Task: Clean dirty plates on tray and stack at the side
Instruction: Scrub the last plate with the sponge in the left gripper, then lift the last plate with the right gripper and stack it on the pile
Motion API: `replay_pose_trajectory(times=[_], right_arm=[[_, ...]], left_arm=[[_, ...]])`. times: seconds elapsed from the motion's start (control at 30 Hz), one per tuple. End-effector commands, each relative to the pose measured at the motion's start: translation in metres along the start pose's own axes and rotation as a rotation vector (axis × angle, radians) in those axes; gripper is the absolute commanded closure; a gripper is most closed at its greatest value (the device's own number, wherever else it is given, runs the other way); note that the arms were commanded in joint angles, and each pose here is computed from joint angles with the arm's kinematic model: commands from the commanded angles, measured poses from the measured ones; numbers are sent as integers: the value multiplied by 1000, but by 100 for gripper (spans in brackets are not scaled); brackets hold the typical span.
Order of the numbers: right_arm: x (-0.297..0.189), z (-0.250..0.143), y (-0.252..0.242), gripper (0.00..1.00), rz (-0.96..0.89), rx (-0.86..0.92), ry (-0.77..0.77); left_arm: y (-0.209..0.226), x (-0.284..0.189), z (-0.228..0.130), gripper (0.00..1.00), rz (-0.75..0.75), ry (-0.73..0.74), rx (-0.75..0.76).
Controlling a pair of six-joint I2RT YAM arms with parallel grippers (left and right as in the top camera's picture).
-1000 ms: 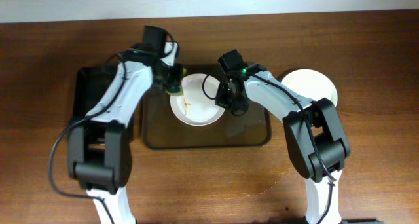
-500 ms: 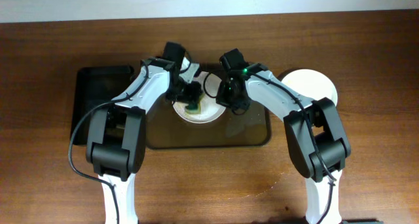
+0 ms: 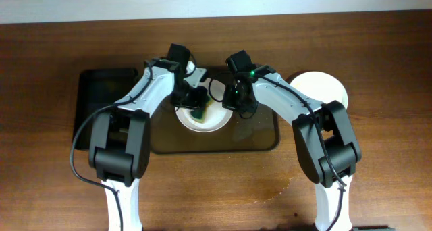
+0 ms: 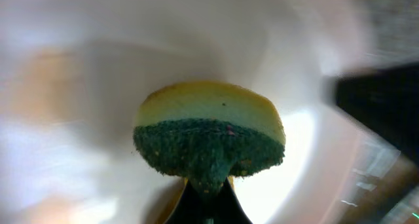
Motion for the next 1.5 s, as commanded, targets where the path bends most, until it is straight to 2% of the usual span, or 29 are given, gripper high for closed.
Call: replay_pose_trajectory(times=[0.0, 0.1, 0.2, 0.27, 0.33, 0.4, 0.5, 0.53, 0.6, 0.67, 0.77, 0.83, 0.97, 1.13, 1.23, 1.33, 1.47], right_arm=[[18, -1, -18, 96, -76, 25, 11], [18, -1, -18, 96, -76, 25, 11], [18, -1, -18, 96, -77, 22, 11], [18, -1, -18, 96, -77, 22, 11], [18, -1, -18, 96, -76, 22, 12], [18, -2, -19, 96, -79, 23, 20], [17, -8, -24, 96, -104, 27, 51], [13, -10, -19, 96, -76, -28, 66], [-11, -5, -6, 96, -21, -112, 33], [-63, 3, 10, 96, 34, -187, -85], [-138, 5, 10, 96, -51, -212, -328], [-174, -4, 2, 96, -217, -240, -491], [-191, -26, -4, 96, -586, -279, -753], [-225, -52, 23, 96, -770, -356, -1123], [-230, -59, 29, 96, -780, -371, -1174], [-229, -59, 28, 96, -712, -285, -1198], [-230, -53, 0, 96, -605, -98, -1075]], left_arm=[[-22, 11, 16, 99, -143, -86, 110], [-4, 10, 40, 100, 21, -185, 164], [43, 0, 40, 99, 374, -186, -14], [69, -13, 35, 99, 601, -177, -69], [75, -21, 31, 99, 682, -144, -80], [66, -44, 35, 100, 678, -105, -115], [48, -120, 54, 100, 679, -103, -164], [41, -146, 59, 99, 669, -124, -173], [33, -181, 64, 100, 639, -174, -189], [41, -207, 63, 100, 593, -220, -228], [67, -219, 52, 99, 522, -231, -303], [82, -227, 47, 99, 513, -251, -338], [87, -231, 49, 99, 519, -271, -341], [87, -231, 49, 99, 520, -272, -340], [87, -231, 49, 99, 520, -272, -340], [87, -231, 50, 99, 520, -277, -339], [87, -231, 51, 99, 521, -279, -338]])
Point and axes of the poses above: each gripper's point midway between its finger pads, its own x axis out along the fingers, its own y axis along the line the jaws close on, z = x × y, the point moved 5 cm from there along -x, back along the fingers, and after that the axes turned 6 degrees about x, right-handed, at the moved point
